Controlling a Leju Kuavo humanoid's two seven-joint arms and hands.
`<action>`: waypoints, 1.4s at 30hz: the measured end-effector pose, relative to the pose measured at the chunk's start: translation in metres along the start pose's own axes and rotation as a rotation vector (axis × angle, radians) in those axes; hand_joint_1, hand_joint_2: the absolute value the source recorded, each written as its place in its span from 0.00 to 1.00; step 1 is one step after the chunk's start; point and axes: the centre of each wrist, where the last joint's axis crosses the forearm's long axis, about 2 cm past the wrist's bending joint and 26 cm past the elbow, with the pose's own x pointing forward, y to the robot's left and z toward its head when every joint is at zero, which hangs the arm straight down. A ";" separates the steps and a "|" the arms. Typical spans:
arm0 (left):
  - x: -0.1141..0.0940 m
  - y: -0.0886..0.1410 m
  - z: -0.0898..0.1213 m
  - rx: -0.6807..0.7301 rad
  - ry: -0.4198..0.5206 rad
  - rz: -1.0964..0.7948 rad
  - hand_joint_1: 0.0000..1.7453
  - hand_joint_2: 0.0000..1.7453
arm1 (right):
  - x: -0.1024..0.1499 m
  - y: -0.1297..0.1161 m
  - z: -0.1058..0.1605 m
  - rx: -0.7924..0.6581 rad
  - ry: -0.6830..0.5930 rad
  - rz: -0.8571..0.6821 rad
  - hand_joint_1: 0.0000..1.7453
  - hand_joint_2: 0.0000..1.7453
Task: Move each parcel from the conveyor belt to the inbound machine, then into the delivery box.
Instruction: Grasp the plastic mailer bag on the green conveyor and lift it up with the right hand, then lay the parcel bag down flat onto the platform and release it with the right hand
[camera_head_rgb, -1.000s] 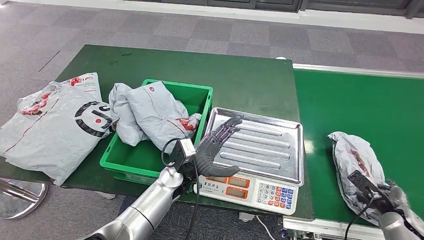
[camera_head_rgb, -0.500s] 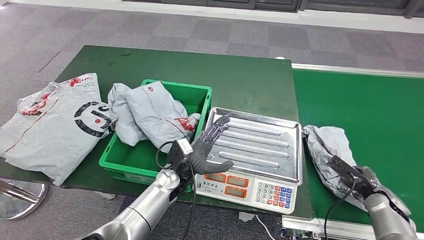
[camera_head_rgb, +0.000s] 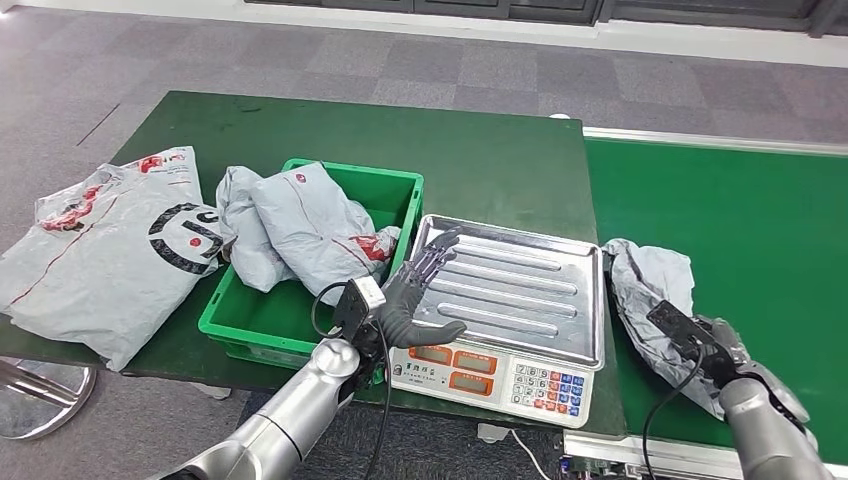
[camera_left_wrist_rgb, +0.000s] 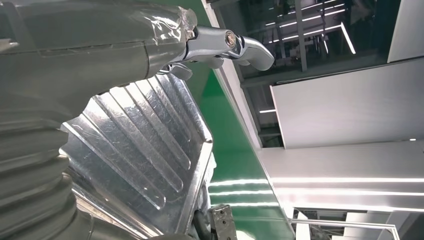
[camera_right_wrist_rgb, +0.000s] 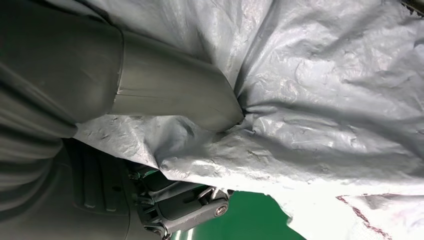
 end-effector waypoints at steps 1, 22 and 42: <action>0.000 0.000 0.000 0.001 0.000 -0.001 0.00 1.00 | 0.001 0.000 0.000 -0.007 -0.007 -0.003 1.00 1.00; 0.006 0.004 0.002 0.107 -0.040 -0.067 0.00 1.00 | 0.075 -0.081 0.078 -1.082 -0.741 0.118 1.00 1.00; 0.058 0.020 -0.001 0.517 -0.290 -0.538 0.00 1.00 | 0.177 -0.047 0.058 -0.352 -1.028 0.464 1.00 1.00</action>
